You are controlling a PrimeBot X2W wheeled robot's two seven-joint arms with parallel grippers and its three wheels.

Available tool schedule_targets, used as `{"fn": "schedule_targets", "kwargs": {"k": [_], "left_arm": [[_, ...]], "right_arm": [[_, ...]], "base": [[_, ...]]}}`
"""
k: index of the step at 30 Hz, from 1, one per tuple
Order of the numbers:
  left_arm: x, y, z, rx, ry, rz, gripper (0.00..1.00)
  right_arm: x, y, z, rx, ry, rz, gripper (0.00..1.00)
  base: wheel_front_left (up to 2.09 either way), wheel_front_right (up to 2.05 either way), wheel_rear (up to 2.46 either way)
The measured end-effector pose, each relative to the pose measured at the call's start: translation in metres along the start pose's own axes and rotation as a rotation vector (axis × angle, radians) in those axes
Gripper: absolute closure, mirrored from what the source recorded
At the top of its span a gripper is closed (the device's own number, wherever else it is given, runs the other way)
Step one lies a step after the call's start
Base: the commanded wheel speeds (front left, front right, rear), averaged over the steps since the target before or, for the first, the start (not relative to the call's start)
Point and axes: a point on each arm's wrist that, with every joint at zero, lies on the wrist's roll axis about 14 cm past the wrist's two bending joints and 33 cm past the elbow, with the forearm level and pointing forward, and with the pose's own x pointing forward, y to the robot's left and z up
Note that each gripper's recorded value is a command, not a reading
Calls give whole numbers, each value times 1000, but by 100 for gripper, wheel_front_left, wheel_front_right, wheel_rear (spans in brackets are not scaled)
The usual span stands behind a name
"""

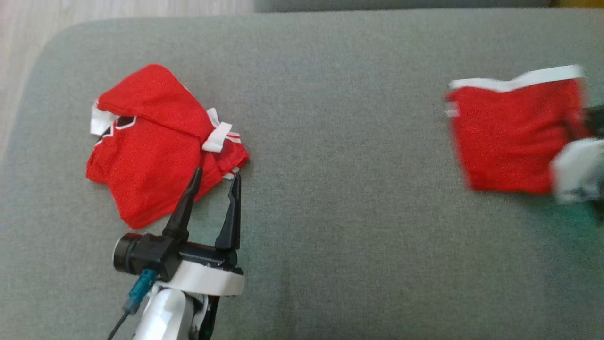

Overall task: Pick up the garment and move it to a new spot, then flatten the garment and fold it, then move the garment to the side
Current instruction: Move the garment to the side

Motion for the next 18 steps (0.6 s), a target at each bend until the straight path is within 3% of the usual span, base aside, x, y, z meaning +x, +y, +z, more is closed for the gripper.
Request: {"fn": "schedule_targets", "kwargs": {"k": [4, 8, 13, 18], "left_arm": [[7, -2, -2, -8, -3, -11, 0], [16, 0, -9, -9, 12, -15, 0], [35, 3, -5, -9, -12, -26, 0], [40, 7, -15, -17, 10, -22, 0]], "right_arm": [[-5, -62, -23, -85, 53, -101, 100], [-4, -100, -36, -122, 89, -166, 100], [6, -129, -34, -120, 97, -226, 100], [13, -129, -42, -116, 111, -227, 100]], "base": [[0, 0, 0], [0, 0, 0], [0, 0, 0], [0, 0, 0]]}}
